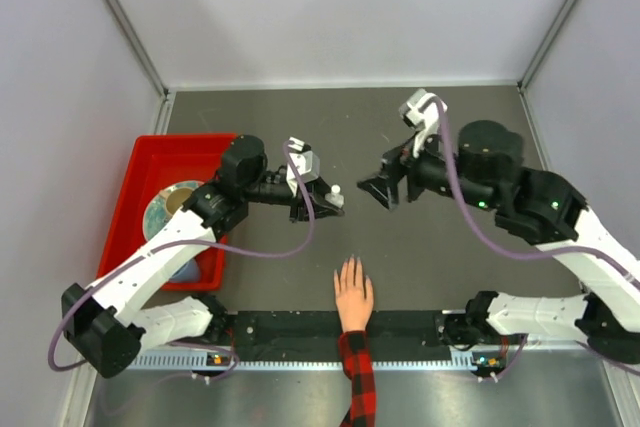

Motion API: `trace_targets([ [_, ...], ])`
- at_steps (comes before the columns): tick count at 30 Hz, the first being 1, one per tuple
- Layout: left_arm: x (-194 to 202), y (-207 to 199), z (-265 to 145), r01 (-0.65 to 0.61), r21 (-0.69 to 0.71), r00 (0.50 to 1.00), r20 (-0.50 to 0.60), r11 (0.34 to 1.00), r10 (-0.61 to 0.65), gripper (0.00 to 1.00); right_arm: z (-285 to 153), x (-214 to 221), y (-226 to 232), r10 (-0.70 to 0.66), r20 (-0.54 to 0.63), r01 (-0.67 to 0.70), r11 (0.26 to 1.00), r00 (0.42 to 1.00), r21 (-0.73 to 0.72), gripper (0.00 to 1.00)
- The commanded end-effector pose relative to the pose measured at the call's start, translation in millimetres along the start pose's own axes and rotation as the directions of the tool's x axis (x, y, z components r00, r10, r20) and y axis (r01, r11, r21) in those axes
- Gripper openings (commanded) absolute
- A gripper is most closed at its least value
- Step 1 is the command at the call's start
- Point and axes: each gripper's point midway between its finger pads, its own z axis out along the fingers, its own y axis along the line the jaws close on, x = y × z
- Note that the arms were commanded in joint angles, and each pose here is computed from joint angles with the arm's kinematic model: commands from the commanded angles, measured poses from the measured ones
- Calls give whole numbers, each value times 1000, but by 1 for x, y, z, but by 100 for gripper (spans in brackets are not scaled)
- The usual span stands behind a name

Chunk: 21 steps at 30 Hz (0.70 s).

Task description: Paint the nails

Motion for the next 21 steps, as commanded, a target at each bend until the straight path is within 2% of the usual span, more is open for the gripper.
trace_targets([
  [1, -30, -46, -2, -51, 315, 996, 86, 948, 25, 0, -16, 24, 60, -285, 35, 264, 828, 958, -494, 68],
  [2, -27, -51, -1, -25, 363, 997, 78, 932, -3, 0, -16, 29, 64, -345, 63, 324, 783, 937, -531, 64],
  [3, -29, -54, -2, -11, 392, 997, 75, 920, -21, 0, -12, 30, 60, -354, 66, 334, 784, 933, -524, 58],
  [4, -29, -57, -3, -3, 414, 997, 74, 910, -30, 0, -5, 35, 59, -361, 54, 332, 776, 931, -536, 48],
  [5, -27, -59, -2, 10, 437, 997, 68, 899, -44, 0, -7, 36, 64, -363, 67, 333, 745, 929, -579, 45],
  [6, -26, -57, -1, 21, 430, 997, 62, 903, -53, 0, -4, 32, 64, -357, 83, 336, 740, 930, -582, 44],
  [10, -26, -57, 0, 27, 429, 997, 59, 903, -59, 0, 3, 31, 72, -346, 88, 324, 717, 934, -617, 63],
  [17, -27, -58, -1, 29, 429, 996, 60, 903, -61, 0, 13, 31, 74, -360, 73, 322, 704, 930, -633, 59],
  [21, -27, -57, -1, 31, 425, 996, 59, 905, -62, 0, 13, 31, 75, -366, 66, 320, 696, 928, -643, 47],
])
